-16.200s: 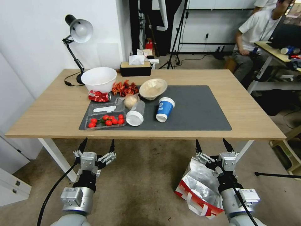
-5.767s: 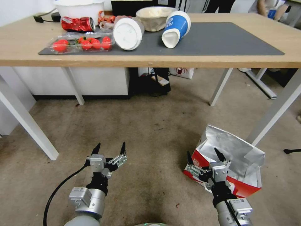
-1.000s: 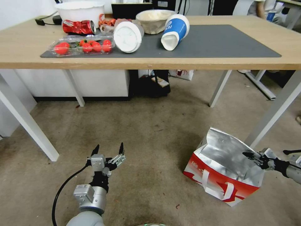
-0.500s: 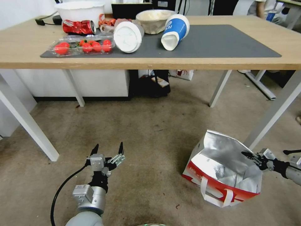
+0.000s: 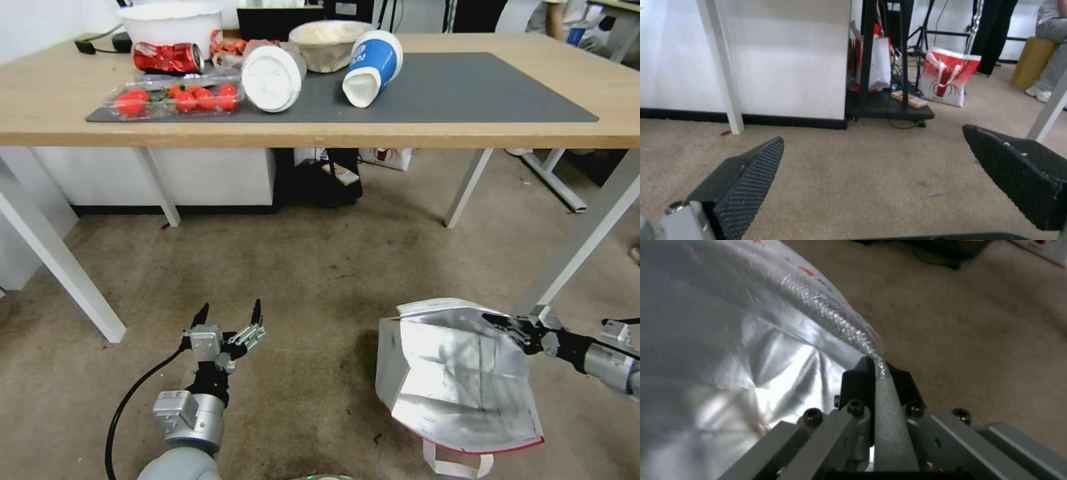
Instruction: Pick up the food delivery bag from the floor and place it on the table.
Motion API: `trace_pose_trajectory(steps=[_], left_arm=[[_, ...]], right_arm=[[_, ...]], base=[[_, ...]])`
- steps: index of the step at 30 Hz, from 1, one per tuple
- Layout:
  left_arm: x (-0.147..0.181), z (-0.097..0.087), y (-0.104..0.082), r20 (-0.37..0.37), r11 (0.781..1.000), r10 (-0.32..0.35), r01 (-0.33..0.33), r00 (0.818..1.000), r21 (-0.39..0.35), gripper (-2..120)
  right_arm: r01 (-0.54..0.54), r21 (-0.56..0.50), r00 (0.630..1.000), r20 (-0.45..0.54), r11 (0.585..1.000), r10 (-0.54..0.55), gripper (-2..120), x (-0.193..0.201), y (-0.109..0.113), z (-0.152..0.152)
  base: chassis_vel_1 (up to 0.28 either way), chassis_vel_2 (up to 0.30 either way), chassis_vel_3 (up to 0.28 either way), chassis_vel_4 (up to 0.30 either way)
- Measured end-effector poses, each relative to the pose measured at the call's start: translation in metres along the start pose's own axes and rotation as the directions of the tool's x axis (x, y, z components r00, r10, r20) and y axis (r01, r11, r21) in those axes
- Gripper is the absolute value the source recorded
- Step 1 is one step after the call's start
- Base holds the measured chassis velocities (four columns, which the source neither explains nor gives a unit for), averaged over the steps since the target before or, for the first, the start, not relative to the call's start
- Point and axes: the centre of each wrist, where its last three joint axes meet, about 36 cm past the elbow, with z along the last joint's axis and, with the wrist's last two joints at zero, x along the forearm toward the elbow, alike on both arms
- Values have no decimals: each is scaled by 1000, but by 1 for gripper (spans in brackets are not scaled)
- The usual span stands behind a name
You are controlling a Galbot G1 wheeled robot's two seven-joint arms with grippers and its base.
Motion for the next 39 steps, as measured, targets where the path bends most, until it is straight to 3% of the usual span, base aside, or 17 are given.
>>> trace_pose_trajectory(steps=[3,9,11,23,30,36,39], left_arm=[[0,-1,1,2,1000,-2,2,1000,-1,100],[-1,-2,1,3,1000,-2,2,1000,0,100],[-1,-2,1,2,1000,-4,4,1000,3,100],[1,-4,-1,7,1000,-16,16,1000,12,100],[2,-6,1,9,1000,-16,16,1000,9,100],[2,-9,1,13,1000,-12,12,1000,10,100],[3,-11,2,15,1000,-6,6,1000,8,100]], right_arm=[[37,-59,999,30,998,-35,0,-8,22,-20],[73,-113,995,72,991,-65,0,-13,45,-44],[97,-195,990,115,976,-75,0,-14,65,-63],[131,-329,980,184,935,-72,0,-15,96,-105],[175,-450,972,221,876,-81,0,-11,128,-131],[252,-362,952,261,898,-162,0,-5,127,-138],[283,-170,930,288,944,-227,0,-1,113,-146]], base=[[0,0,0,0],[0,0,0,0],[0,0,0,0],[0,0,0,0],[0,0,0,0],[0,0,0,0],[0,0,0,0]])
